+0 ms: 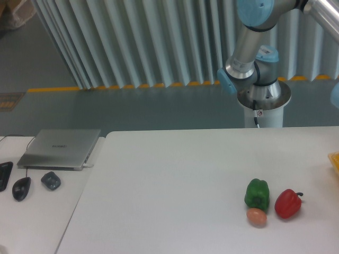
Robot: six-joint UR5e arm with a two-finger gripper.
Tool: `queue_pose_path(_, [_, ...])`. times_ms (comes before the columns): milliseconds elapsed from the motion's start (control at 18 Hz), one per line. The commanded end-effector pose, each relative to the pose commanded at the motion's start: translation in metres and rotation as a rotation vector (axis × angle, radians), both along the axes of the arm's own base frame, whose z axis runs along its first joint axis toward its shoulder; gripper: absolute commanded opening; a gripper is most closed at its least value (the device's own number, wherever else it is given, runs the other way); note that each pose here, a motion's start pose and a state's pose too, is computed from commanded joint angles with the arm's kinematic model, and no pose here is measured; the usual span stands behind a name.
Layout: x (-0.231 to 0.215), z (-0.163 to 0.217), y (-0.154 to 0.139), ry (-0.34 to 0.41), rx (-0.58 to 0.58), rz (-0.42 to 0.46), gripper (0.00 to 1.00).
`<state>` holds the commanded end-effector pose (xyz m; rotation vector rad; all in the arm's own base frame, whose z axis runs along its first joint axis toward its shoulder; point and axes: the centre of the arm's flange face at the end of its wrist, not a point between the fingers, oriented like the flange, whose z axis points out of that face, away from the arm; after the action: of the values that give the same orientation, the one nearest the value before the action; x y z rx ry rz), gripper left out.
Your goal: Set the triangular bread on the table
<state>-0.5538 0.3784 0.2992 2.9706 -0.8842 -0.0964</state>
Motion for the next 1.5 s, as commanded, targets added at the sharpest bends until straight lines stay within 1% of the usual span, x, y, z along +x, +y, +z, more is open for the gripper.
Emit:
queue_pose_path(167, [-0.004,0.016,0.0,-0.051,-0.01,0.009,0.09])
queue_pose_path(333, [-0.005,0.033,-0.003,-0.078,0.052,0.019,0.09])
queue_pose_path(556, [0.002,0.047,-0.008,-0.107,0.049,0.026,0.09])
queue_pose_path(611, [0.006,0.051,-0.009,-0.127,0.058,0.031,0.09])
queue_pose_path(667, [0.011,0.057,-0.007,-0.15,0.095,0.037,0.09])
queue_pose_path(778, [0.013,0.071,-0.019,-0.203,0.187,0.089,0.09])
queue_pose_path(833, [0.015,0.076,-0.021,-0.222,0.209,0.107,0.09])
queue_pose_path(1000, [0.021,0.086,-0.022,-0.232,0.215,0.149,0.1])
queue_pose_path(1056, [0.024,0.088,-0.021,-0.251,0.226,0.184,0.1])
queue_pose_path(1111, [0.027,0.09,-0.02,-0.272,0.247,0.2,0.1])
queue_pose_path(1278, [0.043,0.104,-0.017,-0.292,0.254,0.223,0.1])
queue_pose_path(1444, [0.063,0.099,0.004,-0.314,0.234,0.241,0.1])
queue_pose_path(1500, [0.071,0.093,0.01,-0.323,0.218,0.231,0.1])
